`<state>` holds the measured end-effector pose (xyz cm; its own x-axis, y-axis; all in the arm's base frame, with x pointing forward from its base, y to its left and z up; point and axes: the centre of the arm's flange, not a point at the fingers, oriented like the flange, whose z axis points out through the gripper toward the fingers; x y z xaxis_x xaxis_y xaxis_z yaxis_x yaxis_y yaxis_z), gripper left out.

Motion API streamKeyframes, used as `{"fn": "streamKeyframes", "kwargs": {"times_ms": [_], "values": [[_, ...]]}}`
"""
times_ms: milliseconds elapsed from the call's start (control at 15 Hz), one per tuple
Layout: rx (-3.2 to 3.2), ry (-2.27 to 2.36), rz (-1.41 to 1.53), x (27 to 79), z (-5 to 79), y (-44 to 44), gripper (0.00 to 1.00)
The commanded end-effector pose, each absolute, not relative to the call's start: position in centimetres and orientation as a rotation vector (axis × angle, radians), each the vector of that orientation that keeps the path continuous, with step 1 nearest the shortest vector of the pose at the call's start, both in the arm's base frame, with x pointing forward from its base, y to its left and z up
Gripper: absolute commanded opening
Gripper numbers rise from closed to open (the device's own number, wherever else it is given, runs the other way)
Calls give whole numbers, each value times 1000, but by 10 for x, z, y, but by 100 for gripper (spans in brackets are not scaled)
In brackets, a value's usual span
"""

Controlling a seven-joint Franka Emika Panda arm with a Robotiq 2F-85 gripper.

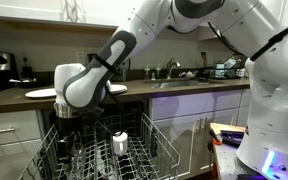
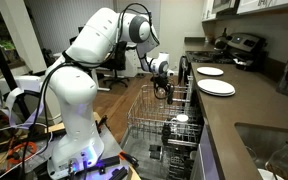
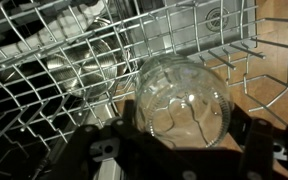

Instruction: Move the glass jar to the left

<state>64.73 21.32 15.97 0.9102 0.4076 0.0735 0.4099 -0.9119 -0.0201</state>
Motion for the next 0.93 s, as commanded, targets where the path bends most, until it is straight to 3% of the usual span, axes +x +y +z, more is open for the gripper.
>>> {"fn": "streamKeyframes", "kwargs": {"times_ms": [0, 867], "values": [[-3006, -679, -72, 664, 161, 215, 61], [-3004, -719, 51, 676, 145, 227, 61]]}}
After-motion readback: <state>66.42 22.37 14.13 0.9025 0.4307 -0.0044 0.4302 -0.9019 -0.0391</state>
